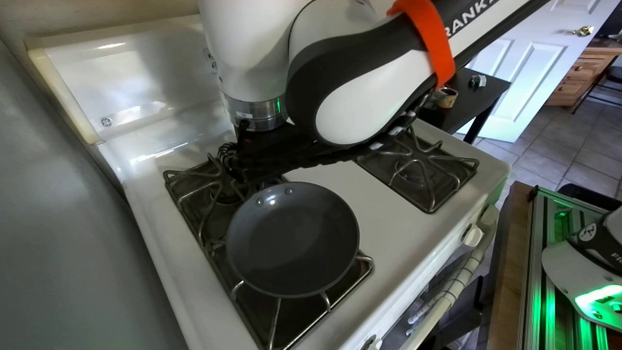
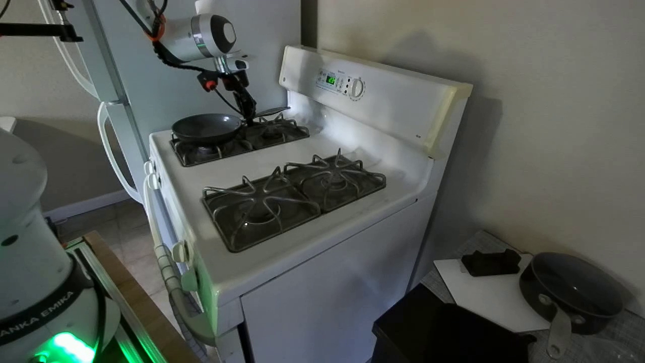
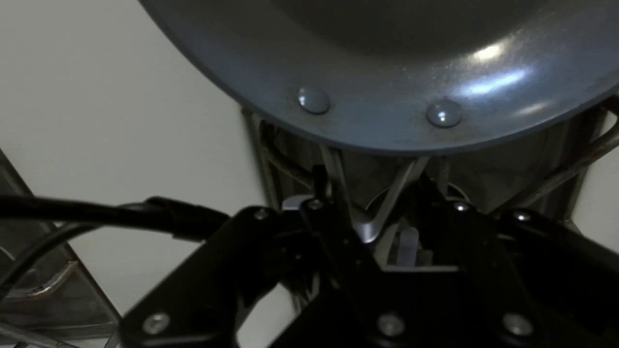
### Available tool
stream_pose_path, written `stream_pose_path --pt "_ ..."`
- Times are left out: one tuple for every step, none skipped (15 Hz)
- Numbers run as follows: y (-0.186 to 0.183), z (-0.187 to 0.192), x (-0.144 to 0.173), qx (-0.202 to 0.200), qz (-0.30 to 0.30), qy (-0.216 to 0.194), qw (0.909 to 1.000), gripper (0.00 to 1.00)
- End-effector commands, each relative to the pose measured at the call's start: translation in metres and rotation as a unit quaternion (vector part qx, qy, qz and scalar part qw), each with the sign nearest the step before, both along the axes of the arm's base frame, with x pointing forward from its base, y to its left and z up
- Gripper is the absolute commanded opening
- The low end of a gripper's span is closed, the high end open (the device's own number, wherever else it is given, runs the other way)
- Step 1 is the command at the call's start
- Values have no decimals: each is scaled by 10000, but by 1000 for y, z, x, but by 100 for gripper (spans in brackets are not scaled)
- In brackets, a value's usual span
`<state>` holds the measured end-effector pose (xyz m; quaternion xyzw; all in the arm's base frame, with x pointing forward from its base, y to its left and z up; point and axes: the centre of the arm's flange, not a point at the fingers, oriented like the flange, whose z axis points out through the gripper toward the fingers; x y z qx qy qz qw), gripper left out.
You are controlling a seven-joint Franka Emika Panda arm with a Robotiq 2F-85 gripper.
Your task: Move the pan to the right
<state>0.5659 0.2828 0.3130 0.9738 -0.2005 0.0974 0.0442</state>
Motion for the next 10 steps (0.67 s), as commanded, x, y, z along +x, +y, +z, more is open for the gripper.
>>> stream_pose_path --pt "-4 -5 -1 -45 -469 18 9989 9" --pt "-9 -6 2 -43 -534 19 9986 8" --pt "-13 -7 5 -41 -601 37 9982 7" --pt "-18 -8 8 -40 -675 42 9977 7" --pt "-22 -8 11 -36 -740 50 9972 7" --pt "-27 -7 14 -31 -808 64 9967 6" --pt "-31 -7 15 -37 -873 89 9961 6" --pt "-34 -7 17 -39 -946 113 9954 7" --pt "-37 -6 19 -42 -1012 133 9948 6" --pt "-39 -5 20 -41 -1065 152 9942 6"
